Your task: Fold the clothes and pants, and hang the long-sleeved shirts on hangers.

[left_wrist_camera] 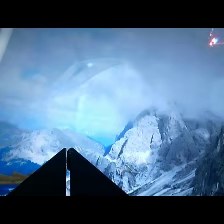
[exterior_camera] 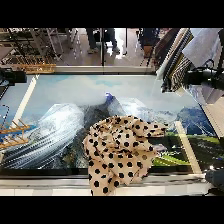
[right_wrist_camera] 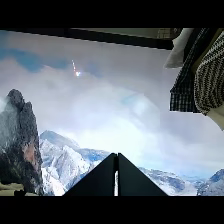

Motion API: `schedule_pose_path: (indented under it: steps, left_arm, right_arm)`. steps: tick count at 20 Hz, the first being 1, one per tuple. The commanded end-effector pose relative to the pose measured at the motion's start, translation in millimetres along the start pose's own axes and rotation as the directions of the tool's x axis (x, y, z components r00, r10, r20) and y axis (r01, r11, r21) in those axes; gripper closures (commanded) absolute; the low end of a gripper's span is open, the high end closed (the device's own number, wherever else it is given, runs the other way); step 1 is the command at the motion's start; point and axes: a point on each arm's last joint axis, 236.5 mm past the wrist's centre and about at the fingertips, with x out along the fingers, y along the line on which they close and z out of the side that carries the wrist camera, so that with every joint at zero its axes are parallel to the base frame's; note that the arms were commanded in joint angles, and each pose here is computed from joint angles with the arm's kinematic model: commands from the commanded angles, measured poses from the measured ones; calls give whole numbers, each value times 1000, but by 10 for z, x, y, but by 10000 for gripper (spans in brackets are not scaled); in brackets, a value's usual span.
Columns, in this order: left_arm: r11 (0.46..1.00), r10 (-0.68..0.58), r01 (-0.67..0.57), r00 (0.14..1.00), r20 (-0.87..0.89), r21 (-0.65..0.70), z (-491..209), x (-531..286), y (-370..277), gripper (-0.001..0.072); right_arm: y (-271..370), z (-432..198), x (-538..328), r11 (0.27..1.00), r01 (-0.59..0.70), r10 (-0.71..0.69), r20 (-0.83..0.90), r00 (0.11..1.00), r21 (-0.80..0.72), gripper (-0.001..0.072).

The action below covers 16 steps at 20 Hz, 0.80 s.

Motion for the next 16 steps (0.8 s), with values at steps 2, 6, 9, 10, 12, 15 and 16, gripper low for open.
schedule_pose_path:
  steps: [2,6,9,10,12,15,16]
  left_arm:
    - [1000,0,0,1000,1,0,2,-4,0,697]
    - [1000,0,0,1000,1,0,2,-4,0,697]
    - [1000,0,0,1000,1,0,2,-4,0,697]
    - [1000,0,0,1000,1,0,2,-4,0,697]
    - [1000,0,0,1000,1,0,2,-4,0,697]
    - [1000,-4,4,1000,0,-9,1,-2,-10,697]
    - [1000,-13,13,1000,-1,-11,-2,-3,-31,696]
  right_arm:
    - [6,-2,4,1000,-2,2,-1,1000,0,695]
    - [6,-2,4,1000,-2,2,-1,1000,0,695]
    - [5,-1,3,1000,-1,1,-1,1000,0,695]
    - [5,-2,4,1000,-1,1,-1,1000,0,695]
    - [5,-2,4,1000,-1,1,-1,1000,0,695]
    - [-16,56,9,1000,8,-7,24,1000,-9,695]
    - [-33,124,6,1000,15,-15,52,999,-9,695]
